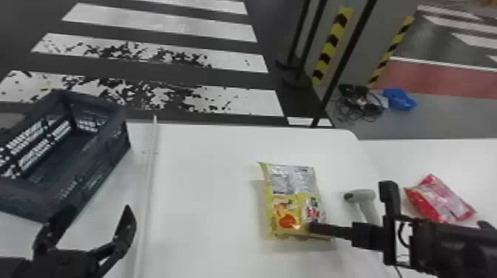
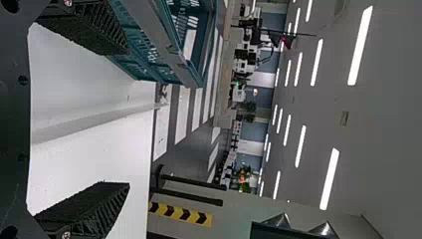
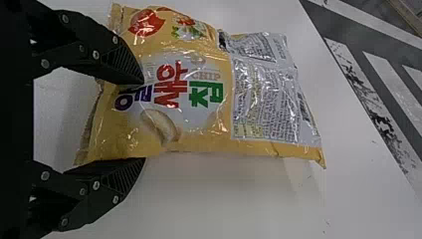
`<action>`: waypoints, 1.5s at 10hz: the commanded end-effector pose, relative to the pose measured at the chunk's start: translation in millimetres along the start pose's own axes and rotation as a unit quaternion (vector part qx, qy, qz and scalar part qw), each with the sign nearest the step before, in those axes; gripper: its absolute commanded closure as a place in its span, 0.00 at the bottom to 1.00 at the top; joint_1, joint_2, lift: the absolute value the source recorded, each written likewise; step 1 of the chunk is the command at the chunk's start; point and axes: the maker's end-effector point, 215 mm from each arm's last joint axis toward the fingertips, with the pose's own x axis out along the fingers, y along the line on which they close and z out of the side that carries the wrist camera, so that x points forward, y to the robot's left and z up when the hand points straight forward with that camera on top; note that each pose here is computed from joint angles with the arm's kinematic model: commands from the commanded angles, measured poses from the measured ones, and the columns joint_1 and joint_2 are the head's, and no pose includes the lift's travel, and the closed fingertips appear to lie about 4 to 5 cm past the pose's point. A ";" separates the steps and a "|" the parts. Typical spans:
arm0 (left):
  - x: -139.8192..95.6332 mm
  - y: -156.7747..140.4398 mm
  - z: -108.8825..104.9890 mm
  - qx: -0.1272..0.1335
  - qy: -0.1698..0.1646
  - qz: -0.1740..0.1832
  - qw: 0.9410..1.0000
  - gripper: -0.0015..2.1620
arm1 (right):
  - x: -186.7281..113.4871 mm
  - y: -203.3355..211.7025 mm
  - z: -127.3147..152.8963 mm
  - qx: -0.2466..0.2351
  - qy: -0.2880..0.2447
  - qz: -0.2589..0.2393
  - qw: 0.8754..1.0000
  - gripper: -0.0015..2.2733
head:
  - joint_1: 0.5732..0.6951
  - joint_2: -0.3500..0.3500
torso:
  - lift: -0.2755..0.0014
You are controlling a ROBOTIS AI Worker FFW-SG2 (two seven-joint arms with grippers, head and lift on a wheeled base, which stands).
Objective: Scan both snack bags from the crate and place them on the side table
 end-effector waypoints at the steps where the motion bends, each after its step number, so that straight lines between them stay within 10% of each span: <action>1: -0.2 0.1 -0.7 0.000 0.001 0.000 1.000 0.02 | -0.3 0.6 1.0 -0.008 0.001 0.000 1.000 1.00 | 1.00 0.16 | 0.65; 10: -0.6 -0.9 -0.8 -0.001 0.001 -0.001 1.000 0.02 | -78.4 11.0 89.6 0.001 -0.163 0.068 0.984 1.00 | 1.00 0.13 | 0.65; 15: -1.0 -1.8 -1.8 0.000 0.003 -0.002 1.000 0.02 | -154.8 -92.6 170.8 -0.008 -0.312 -0.091 0.946 1.00 | 1.00 0.00 | 0.65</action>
